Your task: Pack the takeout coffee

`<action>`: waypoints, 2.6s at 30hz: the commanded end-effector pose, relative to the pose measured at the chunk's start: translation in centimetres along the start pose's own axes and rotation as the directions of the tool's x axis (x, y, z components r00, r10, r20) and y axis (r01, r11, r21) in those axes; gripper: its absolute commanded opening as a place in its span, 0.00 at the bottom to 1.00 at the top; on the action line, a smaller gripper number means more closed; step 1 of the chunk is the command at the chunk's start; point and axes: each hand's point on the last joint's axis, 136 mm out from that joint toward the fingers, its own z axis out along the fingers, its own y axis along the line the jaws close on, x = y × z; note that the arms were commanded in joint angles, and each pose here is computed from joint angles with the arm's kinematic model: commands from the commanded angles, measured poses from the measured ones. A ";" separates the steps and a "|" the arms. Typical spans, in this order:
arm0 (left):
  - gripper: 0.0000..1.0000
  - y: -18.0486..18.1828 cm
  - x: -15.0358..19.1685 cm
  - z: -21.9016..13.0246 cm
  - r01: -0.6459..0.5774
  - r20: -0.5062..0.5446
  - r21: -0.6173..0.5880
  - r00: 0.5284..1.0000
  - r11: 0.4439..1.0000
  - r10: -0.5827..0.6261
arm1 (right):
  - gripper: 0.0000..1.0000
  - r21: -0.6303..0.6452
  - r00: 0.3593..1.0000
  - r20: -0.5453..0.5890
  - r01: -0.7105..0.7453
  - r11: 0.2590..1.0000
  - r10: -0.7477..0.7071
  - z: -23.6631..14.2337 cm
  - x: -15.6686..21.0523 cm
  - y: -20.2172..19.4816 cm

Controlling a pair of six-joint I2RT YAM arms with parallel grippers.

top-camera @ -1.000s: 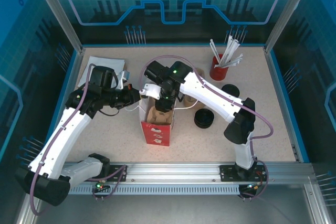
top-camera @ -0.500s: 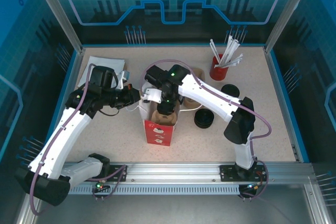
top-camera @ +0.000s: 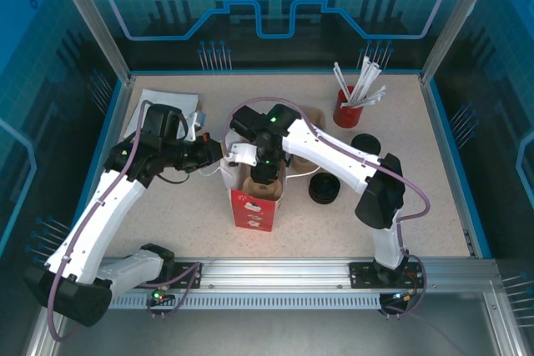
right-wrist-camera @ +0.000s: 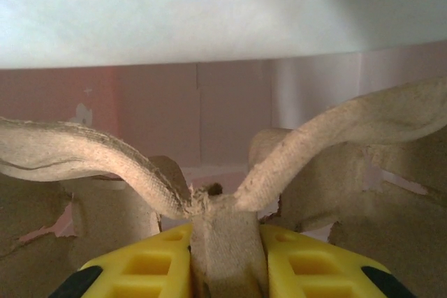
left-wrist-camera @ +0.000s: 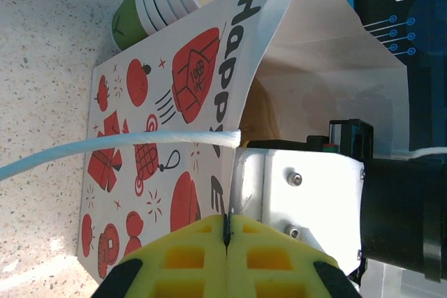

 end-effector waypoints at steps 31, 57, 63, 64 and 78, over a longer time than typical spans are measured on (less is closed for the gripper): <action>0.01 -1.9 -2.0 -1.5 -0.064 0.072 0.012 0.995 0.998 0.063 | 0.27 -0.046 0.970 -0.221 0.093 0.995 -0.101 6.2 2.6 0.1; 0.01 -2.1 -2.2 -1.1 -0.054 0.058 0.021 0.997 0.998 0.053 | 0.31 -0.046 0.951 -0.288 0.101 0.994 -0.110 10.2 3.7 -0.3; 0.01 -2.2 -2.2 -1.1 -0.054 0.057 0.022 0.997 0.998 0.053 | 0.32 -0.045 0.953 -0.284 0.094 0.995 -0.103 10.3 3.7 -0.4; 0.01 -2.2 -2.2 -1.1 -0.055 0.058 0.022 0.997 0.998 0.054 | 0.33 -0.041 0.956 -0.275 0.091 0.995 -0.099 10.1 3.6 -0.5; 0.00 -2.2 -1.7 -1.2 -0.047 0.050 0.033 0.998 0.998 0.045 | 0.54 -0.008 0.989 -0.139 0.055 0.998 -0.056 5.7 0.7 -1.2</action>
